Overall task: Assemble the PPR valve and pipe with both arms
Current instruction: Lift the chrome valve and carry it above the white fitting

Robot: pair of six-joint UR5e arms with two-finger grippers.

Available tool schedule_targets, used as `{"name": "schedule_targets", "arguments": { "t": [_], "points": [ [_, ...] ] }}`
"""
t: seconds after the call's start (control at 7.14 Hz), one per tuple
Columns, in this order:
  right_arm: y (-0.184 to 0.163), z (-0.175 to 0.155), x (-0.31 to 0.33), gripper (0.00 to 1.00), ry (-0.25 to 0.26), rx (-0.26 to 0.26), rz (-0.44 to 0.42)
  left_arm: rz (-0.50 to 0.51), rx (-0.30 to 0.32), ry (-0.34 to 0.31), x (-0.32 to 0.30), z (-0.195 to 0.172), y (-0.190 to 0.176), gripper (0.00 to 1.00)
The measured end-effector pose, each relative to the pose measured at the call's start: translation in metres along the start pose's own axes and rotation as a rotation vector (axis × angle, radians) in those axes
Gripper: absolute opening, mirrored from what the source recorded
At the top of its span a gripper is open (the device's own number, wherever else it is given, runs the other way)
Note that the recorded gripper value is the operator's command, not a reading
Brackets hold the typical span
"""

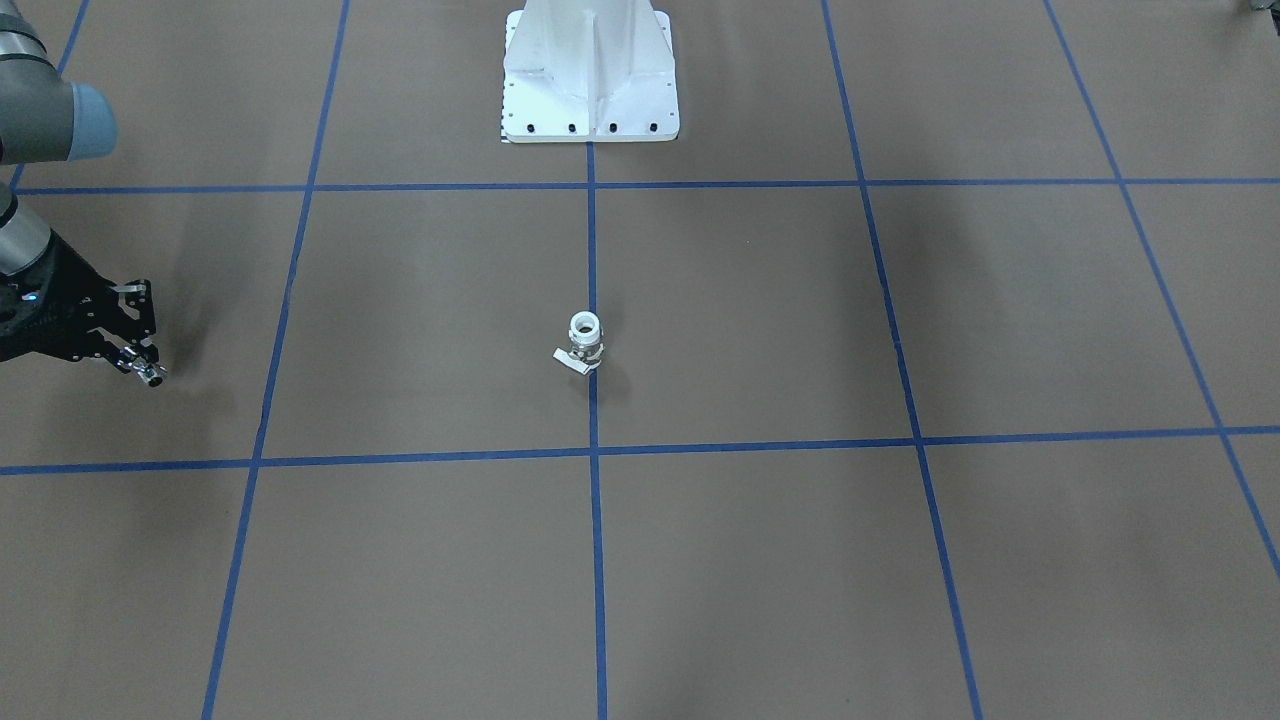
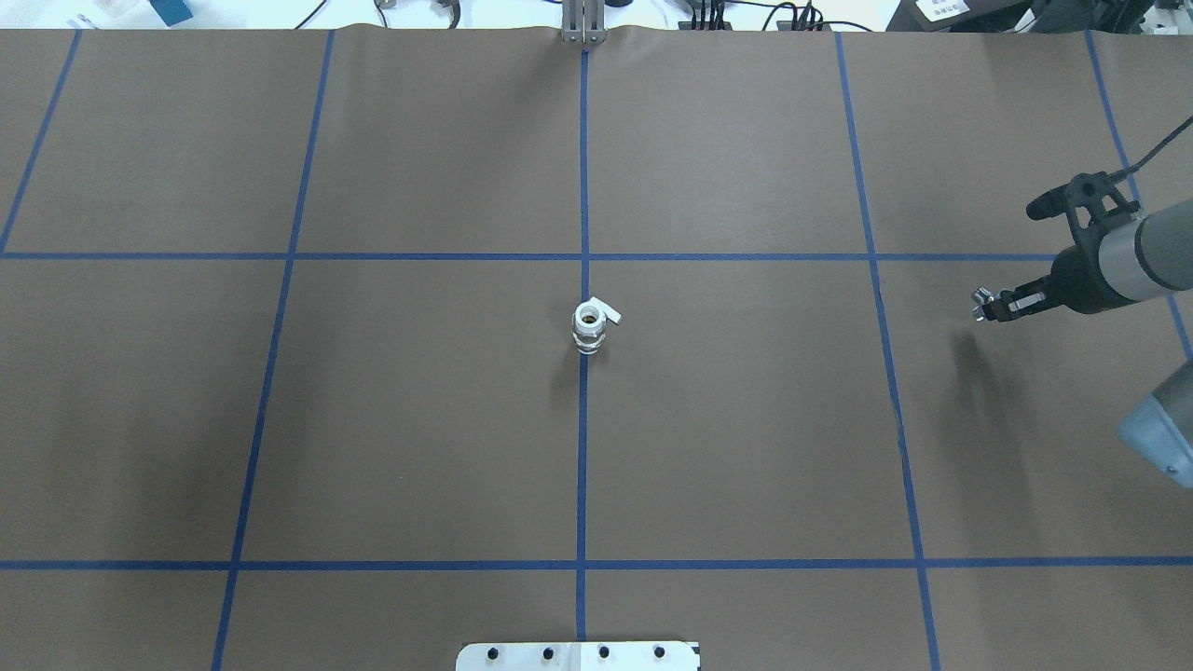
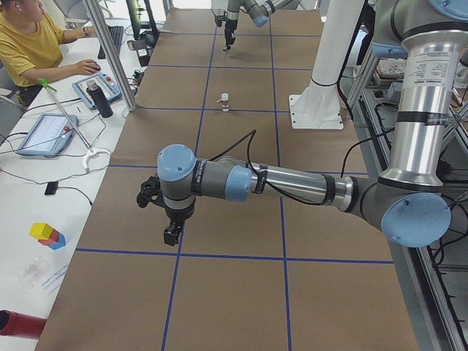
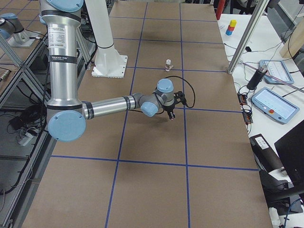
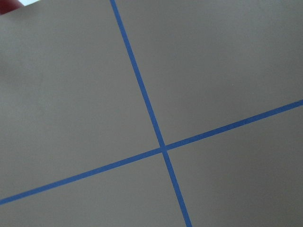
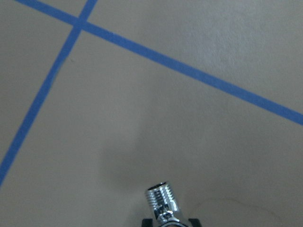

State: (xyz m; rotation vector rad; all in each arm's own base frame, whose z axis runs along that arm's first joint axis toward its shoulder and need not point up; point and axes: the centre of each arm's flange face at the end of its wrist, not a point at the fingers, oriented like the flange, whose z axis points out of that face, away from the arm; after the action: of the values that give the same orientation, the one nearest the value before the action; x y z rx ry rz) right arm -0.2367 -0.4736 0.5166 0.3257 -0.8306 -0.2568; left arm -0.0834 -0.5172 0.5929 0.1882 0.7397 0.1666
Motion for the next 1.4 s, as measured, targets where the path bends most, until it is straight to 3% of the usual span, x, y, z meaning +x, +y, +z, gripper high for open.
{"name": "schedule_targets", "arguments": {
  "t": [0.14, 0.42, 0.7, 0.98, 1.12, 1.4],
  "points": [
    [-0.024, -0.018, -0.028, 0.00, -0.004, 0.004, 0.035, -0.029, -0.021, 0.006, -0.004, 0.008, 0.014, 1.00],
    [-0.088, -0.056, -0.113, 0.00, -0.007, -0.008, 0.182, -0.042, -0.030, 0.009, -0.006, 0.012, 0.025, 1.00],
    [-0.127, -0.057, -0.235, 0.00, 0.020, -0.025, 0.325, -0.033, -0.023, 0.008, -0.004, 0.009, 0.024, 1.00],
    [-0.142, -0.063, -0.331, 0.00, 0.069, -0.032, 0.477, -0.028, -0.019, 0.008, -0.002, 0.008, 0.023, 1.00],
    [-0.142, -0.062, -0.367, 0.00, 0.082, -0.009, 0.561, -0.026, -0.019, 0.008, -0.002, 0.008, 0.023, 1.00],
    [-0.150, -0.060, -0.433, 0.00, 0.073, 0.023, 0.669, -0.024, -0.017, 0.008, -0.002, 0.007, 0.023, 1.00]
  ]
}}
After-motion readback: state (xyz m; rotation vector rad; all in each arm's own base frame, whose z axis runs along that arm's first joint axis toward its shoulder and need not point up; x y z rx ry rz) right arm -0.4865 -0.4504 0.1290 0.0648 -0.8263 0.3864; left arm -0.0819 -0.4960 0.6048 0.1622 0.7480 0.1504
